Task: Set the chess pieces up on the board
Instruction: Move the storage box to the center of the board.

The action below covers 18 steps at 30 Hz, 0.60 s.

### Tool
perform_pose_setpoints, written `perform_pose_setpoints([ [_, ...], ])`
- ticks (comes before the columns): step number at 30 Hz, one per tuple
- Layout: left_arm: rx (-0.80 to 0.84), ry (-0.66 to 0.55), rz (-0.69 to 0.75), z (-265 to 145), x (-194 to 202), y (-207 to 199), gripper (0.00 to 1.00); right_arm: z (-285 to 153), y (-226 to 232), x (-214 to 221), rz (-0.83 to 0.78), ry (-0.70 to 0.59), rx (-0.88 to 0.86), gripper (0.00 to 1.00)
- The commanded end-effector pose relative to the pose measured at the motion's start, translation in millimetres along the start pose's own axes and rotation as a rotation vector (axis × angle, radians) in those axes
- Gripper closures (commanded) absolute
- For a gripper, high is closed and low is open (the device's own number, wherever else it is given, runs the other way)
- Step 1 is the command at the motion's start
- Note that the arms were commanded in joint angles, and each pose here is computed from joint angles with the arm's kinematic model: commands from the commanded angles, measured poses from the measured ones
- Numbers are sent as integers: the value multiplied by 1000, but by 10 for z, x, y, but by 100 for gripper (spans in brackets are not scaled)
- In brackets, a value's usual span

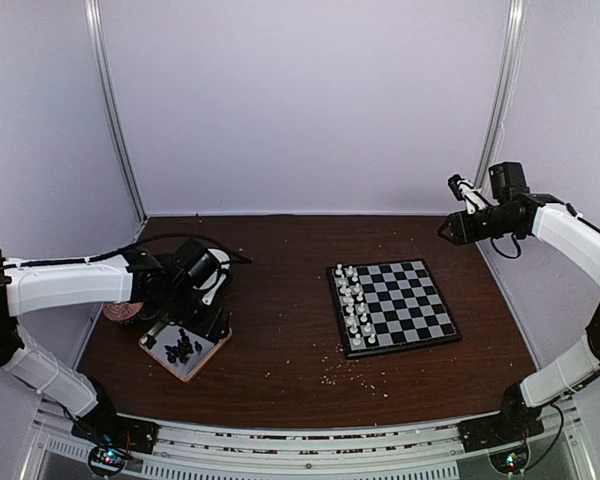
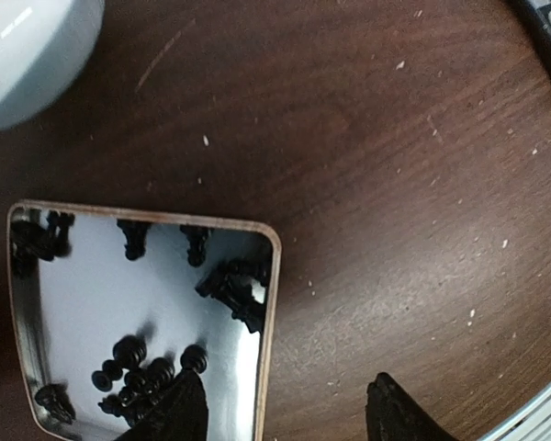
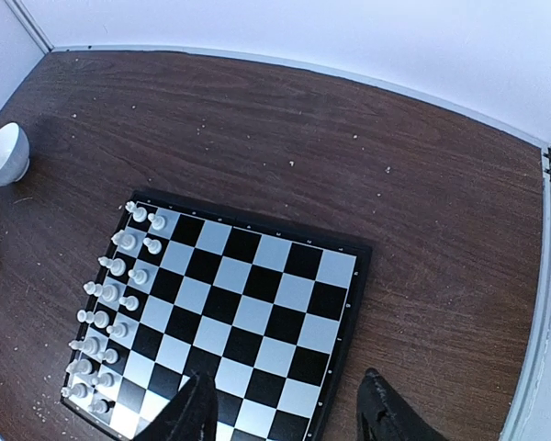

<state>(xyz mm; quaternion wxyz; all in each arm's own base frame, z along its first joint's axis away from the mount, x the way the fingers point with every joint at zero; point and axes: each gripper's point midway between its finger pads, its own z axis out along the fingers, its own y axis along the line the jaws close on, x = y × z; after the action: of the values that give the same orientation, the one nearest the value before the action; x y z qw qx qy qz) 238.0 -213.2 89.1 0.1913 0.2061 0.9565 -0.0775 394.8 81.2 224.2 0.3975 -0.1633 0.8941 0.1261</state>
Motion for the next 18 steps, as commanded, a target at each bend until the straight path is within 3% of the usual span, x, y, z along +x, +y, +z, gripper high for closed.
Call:
perform_pose_setpoints([
  [1,8,117,-28,171,263,-22,42,-41,62,32,8,-3,-39,47],
  [11,-55,225,-11,467,455,49,48,-56,81,21,10,-5,-50,48],
  [18,-26,220,16,621,363,-39,53,-24,73,44,13,13,-51,48],
])
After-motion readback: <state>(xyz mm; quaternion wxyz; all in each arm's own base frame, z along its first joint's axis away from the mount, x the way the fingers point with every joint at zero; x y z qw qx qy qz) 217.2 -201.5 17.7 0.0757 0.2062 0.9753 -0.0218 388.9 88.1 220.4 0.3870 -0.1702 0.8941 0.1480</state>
